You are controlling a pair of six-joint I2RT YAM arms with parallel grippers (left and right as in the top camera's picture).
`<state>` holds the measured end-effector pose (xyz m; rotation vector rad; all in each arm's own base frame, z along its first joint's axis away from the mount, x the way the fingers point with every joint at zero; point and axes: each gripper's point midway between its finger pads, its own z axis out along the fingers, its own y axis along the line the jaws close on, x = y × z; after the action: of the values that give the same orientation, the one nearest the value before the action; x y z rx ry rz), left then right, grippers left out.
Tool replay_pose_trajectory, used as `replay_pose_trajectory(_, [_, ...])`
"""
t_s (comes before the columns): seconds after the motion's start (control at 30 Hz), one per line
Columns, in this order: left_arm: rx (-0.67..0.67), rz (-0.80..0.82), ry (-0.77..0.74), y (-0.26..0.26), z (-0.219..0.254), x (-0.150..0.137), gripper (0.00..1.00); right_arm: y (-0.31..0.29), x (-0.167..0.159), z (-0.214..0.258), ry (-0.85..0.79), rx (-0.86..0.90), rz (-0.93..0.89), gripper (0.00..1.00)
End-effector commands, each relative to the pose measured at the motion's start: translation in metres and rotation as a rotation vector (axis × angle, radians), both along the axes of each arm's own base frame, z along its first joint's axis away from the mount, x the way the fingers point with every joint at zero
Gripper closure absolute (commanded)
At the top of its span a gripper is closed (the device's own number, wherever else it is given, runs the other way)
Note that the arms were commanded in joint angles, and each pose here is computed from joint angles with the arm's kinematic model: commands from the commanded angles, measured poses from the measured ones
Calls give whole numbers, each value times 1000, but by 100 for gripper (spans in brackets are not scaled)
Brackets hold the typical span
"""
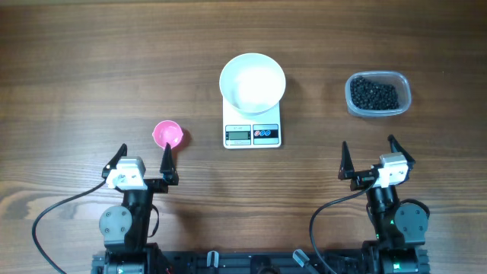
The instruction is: Scoop item into bowl and weigh 150g on scale
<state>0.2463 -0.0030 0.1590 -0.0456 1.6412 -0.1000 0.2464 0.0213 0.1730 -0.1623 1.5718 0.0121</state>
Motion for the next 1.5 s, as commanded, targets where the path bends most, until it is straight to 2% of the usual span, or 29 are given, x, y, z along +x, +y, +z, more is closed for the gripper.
replay_pose_trajectory(0.0, [16,-1,-1,-1,-1,0,0,-1,-1,2,-13,-8,-8,0])
replay_pose_trajectory(1.47, [16,-1,-1,-1,-1,0,0,-1,-1,2,-13,-8,-8,0])
